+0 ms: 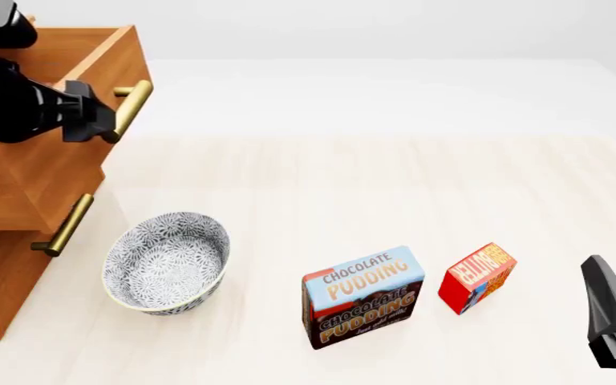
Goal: Put the butter at the back in the top drawer of the cabinet and close it.
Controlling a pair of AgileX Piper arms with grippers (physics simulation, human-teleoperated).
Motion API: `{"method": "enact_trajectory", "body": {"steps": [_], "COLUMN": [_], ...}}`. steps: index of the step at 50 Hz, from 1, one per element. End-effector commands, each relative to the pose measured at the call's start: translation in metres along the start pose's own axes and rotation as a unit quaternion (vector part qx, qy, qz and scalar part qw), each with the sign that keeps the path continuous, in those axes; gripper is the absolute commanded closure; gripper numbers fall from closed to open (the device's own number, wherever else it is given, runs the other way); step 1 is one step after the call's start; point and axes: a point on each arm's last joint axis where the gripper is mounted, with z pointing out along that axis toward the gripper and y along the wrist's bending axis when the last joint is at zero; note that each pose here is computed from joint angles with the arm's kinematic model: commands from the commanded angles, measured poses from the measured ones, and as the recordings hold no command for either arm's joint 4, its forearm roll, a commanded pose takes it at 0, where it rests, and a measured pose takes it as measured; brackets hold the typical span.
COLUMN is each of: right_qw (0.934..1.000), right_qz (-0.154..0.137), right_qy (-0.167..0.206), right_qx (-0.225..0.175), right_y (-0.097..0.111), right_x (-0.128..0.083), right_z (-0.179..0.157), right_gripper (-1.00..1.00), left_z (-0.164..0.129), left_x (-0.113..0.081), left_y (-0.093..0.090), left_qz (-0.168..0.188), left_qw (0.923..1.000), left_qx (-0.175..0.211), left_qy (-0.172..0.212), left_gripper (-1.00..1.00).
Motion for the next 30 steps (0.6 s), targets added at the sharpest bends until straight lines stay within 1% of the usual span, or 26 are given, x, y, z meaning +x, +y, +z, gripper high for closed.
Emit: {"method": "enact_trajectory", "body": {"steps": [1, 13, 30], "right_qw": [1.0, 1.0, 1.0], "right_qz": [0.0, 0.0, 0.0], "right_qy": [0.0, 0.0, 0.0], "right_qx": [0.0, 0.0, 0.0], "right_y": [0.0, 0.0, 0.0], "right_x": [0.0, 0.0, 0.0], "right_z": [0.0, 0.0, 0.0], "right_gripper": [-1.0, -1.0, -1.0], "left_z": [0.008, 0.007, 0.009], "left_x": [0.004, 0.004, 0.008], "left_y": [-0.005, -0.012, -0.016], "left_qz": [0.013, 0.035, 0.043], "left_qw": [0.9998, 0.9991, 0.9986], "left_qx": [0.008, 0.021, 0.027], "left_qy": [0.015, 0.01, 0.015], "left_gripper": [-1.0, -1.0, -1.0]}}
